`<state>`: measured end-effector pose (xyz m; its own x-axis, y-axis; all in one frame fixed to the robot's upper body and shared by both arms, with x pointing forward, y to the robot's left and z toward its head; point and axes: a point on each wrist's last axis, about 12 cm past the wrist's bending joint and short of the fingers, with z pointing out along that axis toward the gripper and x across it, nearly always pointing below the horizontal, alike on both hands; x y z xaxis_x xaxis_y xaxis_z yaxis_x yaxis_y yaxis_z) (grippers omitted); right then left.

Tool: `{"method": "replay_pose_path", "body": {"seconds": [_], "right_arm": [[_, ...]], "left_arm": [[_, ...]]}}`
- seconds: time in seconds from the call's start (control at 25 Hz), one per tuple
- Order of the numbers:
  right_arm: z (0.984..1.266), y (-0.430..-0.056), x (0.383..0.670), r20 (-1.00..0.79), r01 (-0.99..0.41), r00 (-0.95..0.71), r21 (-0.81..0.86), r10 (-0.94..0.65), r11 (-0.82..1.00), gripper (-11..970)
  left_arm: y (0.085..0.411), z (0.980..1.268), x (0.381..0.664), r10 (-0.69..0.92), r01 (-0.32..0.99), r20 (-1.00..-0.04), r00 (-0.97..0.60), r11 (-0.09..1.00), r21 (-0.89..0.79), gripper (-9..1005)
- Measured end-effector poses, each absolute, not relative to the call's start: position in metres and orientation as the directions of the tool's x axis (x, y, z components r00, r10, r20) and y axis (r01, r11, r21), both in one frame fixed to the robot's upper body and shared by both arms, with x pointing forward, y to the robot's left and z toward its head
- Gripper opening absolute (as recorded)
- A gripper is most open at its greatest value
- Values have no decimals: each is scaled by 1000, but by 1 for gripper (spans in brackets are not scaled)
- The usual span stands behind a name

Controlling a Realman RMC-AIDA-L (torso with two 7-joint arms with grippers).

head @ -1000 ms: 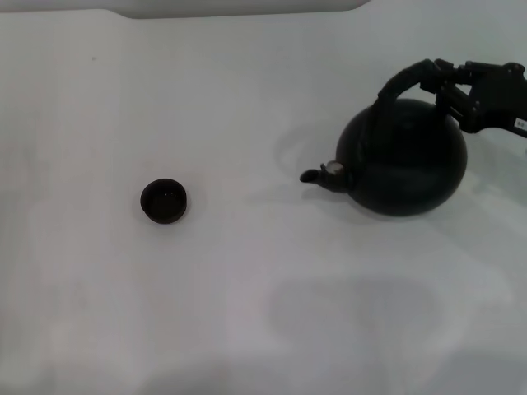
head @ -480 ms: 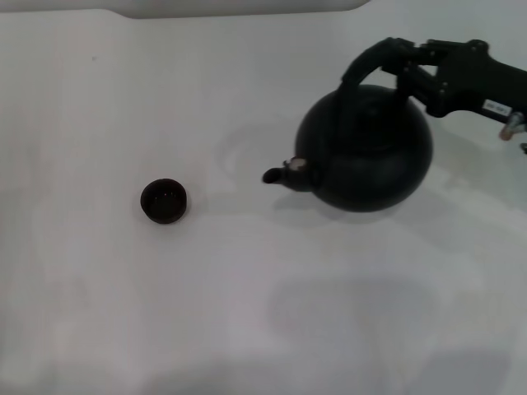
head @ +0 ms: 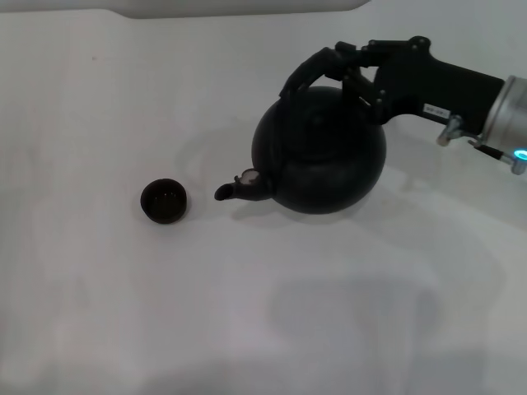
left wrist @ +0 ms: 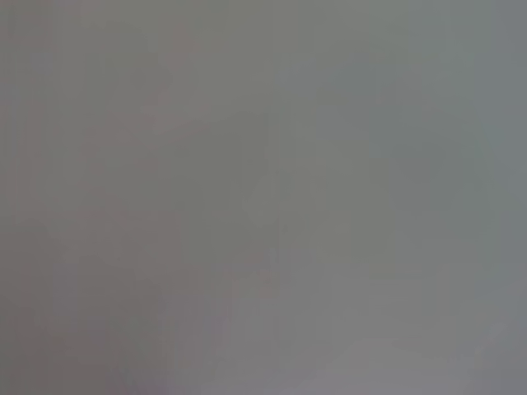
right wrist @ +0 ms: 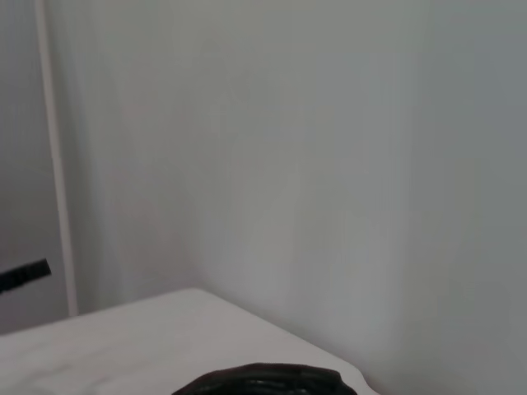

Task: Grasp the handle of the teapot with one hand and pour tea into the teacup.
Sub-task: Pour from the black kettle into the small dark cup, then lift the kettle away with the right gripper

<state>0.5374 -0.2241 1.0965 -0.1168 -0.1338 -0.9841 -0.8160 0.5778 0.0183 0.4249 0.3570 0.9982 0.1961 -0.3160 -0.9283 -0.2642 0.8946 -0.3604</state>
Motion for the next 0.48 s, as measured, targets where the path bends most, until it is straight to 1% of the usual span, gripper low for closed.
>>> {"method": "replay_pose_path", "body": {"seconds": [0.48], "right_arm": [[1097,-191,535,-970,-795,-69,-87,-233,601,186]], "left_arm": [[356,996,425,-322,-269,-929,183,892,-362,880]]}}
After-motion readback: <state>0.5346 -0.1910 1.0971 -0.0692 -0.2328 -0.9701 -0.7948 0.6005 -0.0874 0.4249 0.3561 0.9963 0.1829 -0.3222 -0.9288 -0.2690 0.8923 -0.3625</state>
